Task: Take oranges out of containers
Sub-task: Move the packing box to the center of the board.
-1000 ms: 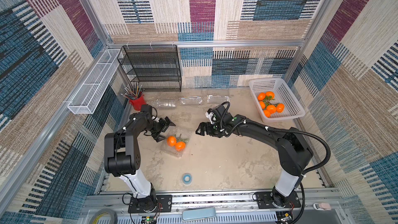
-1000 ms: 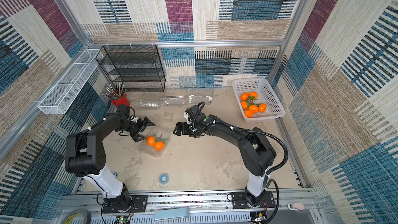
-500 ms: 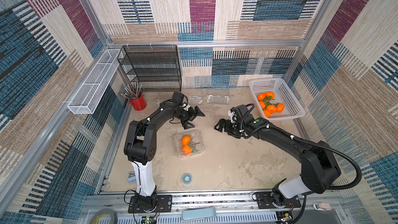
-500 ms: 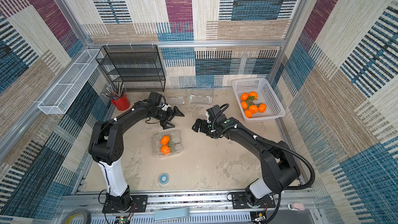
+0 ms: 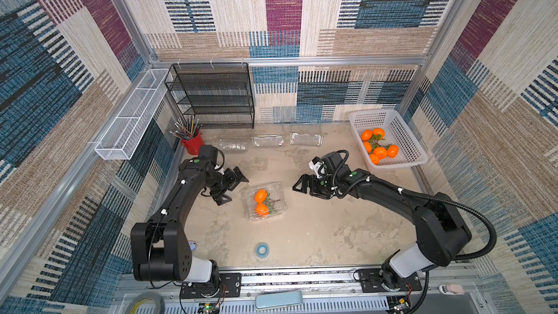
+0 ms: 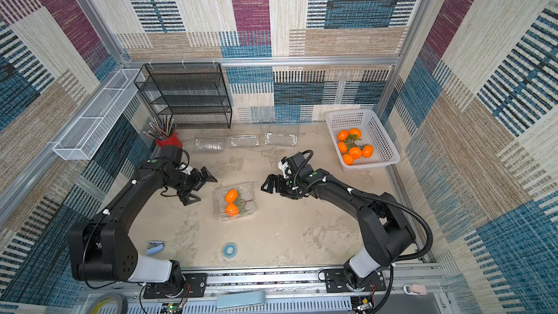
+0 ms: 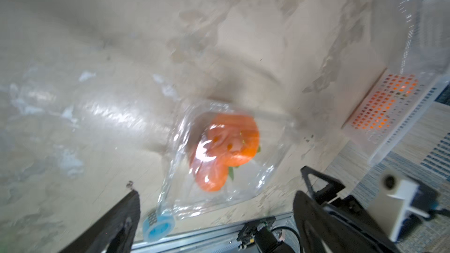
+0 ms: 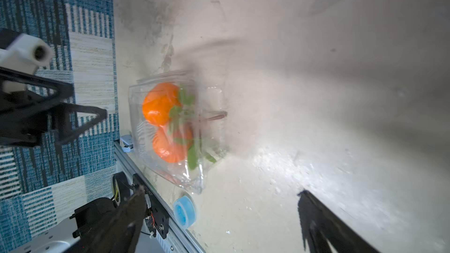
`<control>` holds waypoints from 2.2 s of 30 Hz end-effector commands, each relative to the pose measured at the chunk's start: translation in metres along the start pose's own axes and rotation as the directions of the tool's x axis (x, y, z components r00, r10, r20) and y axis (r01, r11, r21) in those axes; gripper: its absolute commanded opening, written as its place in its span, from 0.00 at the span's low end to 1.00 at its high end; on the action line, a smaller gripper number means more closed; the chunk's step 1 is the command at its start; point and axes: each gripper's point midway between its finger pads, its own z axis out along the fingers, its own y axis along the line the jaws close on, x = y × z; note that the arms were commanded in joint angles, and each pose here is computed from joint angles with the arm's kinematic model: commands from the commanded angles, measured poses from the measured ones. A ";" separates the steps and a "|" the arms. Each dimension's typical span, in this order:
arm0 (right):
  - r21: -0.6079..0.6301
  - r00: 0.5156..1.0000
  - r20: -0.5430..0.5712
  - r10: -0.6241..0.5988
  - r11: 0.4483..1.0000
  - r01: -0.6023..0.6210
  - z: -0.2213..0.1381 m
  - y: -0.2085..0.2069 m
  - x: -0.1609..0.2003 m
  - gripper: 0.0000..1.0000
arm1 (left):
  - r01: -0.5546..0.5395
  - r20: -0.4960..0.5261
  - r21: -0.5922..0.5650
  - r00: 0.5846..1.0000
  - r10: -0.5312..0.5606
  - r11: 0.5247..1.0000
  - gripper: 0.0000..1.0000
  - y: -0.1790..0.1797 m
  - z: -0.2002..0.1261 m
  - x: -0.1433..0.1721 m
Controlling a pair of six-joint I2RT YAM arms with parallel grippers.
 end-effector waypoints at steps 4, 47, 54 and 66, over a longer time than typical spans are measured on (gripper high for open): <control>-0.091 0.996 -0.066 -0.055 0.995 0.049 0.031 0.024 0.004 0.98 | 0.038 -0.008 0.224 0.999 -0.037 0.974 0.99 -0.013 0.025 0.007; -0.234 0.990 0.106 0.095 0.970 -0.068 -0.020 -0.025 -0.012 0.99 | -0.103 -0.207 0.318 0.963 0.175 0.942 0.99 -0.120 0.107 0.015; -0.242 0.989 0.108 0.097 0.968 -0.068 -0.015 -0.027 -0.015 1.00 | -0.113 -0.212 0.320 0.959 0.187 0.941 0.99 -0.122 0.107 0.021; -0.250 0.990 0.119 0.076 0.967 -0.044 -0.018 -0.016 -0.028 0.99 | -0.118 -0.215 0.333 0.957 0.197 0.935 0.99 -0.127 0.107 0.022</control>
